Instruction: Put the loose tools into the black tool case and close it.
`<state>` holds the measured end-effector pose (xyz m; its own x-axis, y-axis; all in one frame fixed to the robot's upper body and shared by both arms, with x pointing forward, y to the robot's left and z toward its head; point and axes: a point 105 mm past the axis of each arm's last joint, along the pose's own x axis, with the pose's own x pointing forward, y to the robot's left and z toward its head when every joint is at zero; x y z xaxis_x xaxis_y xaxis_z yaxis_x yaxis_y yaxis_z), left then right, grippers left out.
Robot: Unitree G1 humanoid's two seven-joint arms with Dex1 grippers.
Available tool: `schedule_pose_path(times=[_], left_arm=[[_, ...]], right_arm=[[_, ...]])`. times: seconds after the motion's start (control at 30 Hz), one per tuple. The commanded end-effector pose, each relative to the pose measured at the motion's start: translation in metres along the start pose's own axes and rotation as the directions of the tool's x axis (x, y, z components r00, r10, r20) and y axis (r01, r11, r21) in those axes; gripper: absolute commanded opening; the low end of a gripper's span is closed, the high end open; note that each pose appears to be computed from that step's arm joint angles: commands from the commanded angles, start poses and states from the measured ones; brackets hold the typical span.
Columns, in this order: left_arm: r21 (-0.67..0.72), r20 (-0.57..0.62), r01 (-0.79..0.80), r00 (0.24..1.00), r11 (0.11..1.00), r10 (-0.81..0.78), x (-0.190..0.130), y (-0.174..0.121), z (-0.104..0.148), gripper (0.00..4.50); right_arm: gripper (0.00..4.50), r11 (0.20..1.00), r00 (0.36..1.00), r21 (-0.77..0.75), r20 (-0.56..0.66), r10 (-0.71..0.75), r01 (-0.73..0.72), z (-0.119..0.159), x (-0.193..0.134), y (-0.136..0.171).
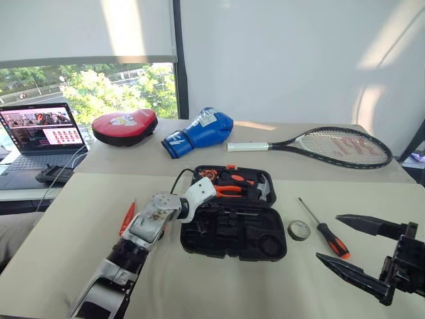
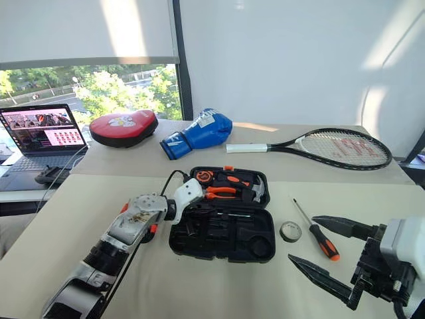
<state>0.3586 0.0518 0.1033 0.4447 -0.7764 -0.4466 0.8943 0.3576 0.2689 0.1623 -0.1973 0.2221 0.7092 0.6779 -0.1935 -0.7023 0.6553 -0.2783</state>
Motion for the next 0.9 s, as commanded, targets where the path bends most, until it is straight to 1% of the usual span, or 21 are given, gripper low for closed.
schedule_pose_path(times=[0.03, 0.07, 0.1, 0.17, 0.23, 0.27, 0.3, 0.33, 0.4, 0.43, 0.5, 0.57, 0.6, 0.7, 0.8, 0.83, 0.9], left_arm=[[-0.074, 0.090, 0.015, 0.996, 0.997, -0.008, -0.003, -0.001, -0.002, 0.04], [-0.133, 0.184, 0.039, 0.983, 0.990, -0.014, -0.011, 0.000, 0.013, 0.04], [-0.167, 0.253, 0.064, 0.967, 0.984, -0.020, -0.018, 0.000, 0.025, 0.04], [-0.150, 0.399, 0.116, 0.916, 0.982, -0.047, -0.038, -0.004, 0.050, 0.04], [-0.151, 0.431, 0.240, 0.889, 0.959, -0.155, -0.056, -0.016, 0.060, 0.04], [-0.141, 0.446, 0.281, 0.874, 0.949, -0.192, -0.068, -0.018, 0.066, 0.04], [-0.133, 0.454, 0.303, 0.865, 0.944, -0.214, -0.074, -0.022, 0.072, 0.54], [-0.120, 0.460, 0.322, 0.856, 0.939, -0.234, -0.080, -0.025, 0.077, 0.77], [-0.070, 0.470, 0.387, 0.826, 0.920, -0.312, -0.096, -0.035, 0.086, 1.44], [-0.045, 0.458, 0.415, 0.817, 0.909, -0.351, -0.101, -0.041, 0.089, 1.85], [-0.025, 0.442, 0.441, 0.810, 0.897, -0.386, -0.105, -0.050, 0.094, 2.47], [-0.013, 0.437, 0.456, 0.803, 0.890, -0.405, -0.107, -0.056, 0.099, 3.22], [-0.007, 0.435, 0.462, 0.800, 0.887, -0.413, -0.108, -0.059, 0.102, 3.47], [0.005, 0.439, 0.463, 0.795, 0.886, -0.418, -0.110, -0.063, 0.108, 4.47], [0.003, 0.442, 0.446, 0.802, 0.895, -0.402, -0.109, -0.064, 0.112, 4.47], [0.001, 0.442, 0.441, 0.805, 0.898, -0.396, -0.109, -0.063, 0.112, 4.49], [-0.004, 0.440, 0.417, 0.817, 0.909, -0.373, -0.109, -0.060, 0.110, 4.50]], right_arm=[[4.50, 0.995, 0.995, -0.008, -0.029, -0.101, 0.100, 0.001, 0.006, -0.010], [4.50, 0.991, 0.990, -0.014, -0.041, -0.137, 0.136, -0.001, 0.008, -0.014], [4.50, 0.987, 0.985, -0.002, -0.064, -0.162, 0.162, -0.004, 0.011, -0.018], [4.50, 0.981, 0.978, 0.034, -0.097, -0.186, 0.190, -0.008, 0.018, -0.022], [4.50, 0.976, 0.973, 0.064, -0.115, -0.202, 0.210, -0.009, 0.024, -0.028], [4.50, 0.975, 0.961, 0.032, -0.177, -0.212, 0.221, -0.013, 0.030, -0.035], [4.50, 0.972, 0.946, 0.006, -0.230, -0.228, 0.236, -0.017, 0.030, -0.041], [4.50, 0.968, 0.926, 0.002, -0.290, -0.241, 0.253, -0.023, 0.032, -0.050], [4.50, 0.945, 0.898, 0.119, -0.366, -0.244, 0.306, -0.037, 0.038, -0.071], [4.50, 0.936, 0.870, 0.134, -0.429, -0.241, 0.326, -0.049, 0.040, -0.081], [4.50, 0.924, 0.826, 0.142, -0.510, -0.239, 0.355, -0.065, 0.039, -0.093], [4.50, 0.915, 0.799, 0.160, -0.557, -0.226, 0.370, -0.075, 0.040, -0.103], [4.50, 0.913, 0.789, 0.165, -0.575, -0.217, 0.372, -0.080, 0.040, -0.106], [4.50, 0.908, 0.757, 0.184, -0.626, -0.187, 0.376, -0.097, 0.043, -0.116], [4.50, 0.909, 0.728, 0.181, -0.664, -0.169, 0.376, -0.117, 0.046, -0.123], [4.25, 0.908, 0.709, 0.162, -0.682, -0.180, 0.386, -0.128, 0.046, -0.128], [3.74, 0.911, 0.700, 0.159, -0.694, -0.170, 0.380, -0.140, 0.049, -0.132]])
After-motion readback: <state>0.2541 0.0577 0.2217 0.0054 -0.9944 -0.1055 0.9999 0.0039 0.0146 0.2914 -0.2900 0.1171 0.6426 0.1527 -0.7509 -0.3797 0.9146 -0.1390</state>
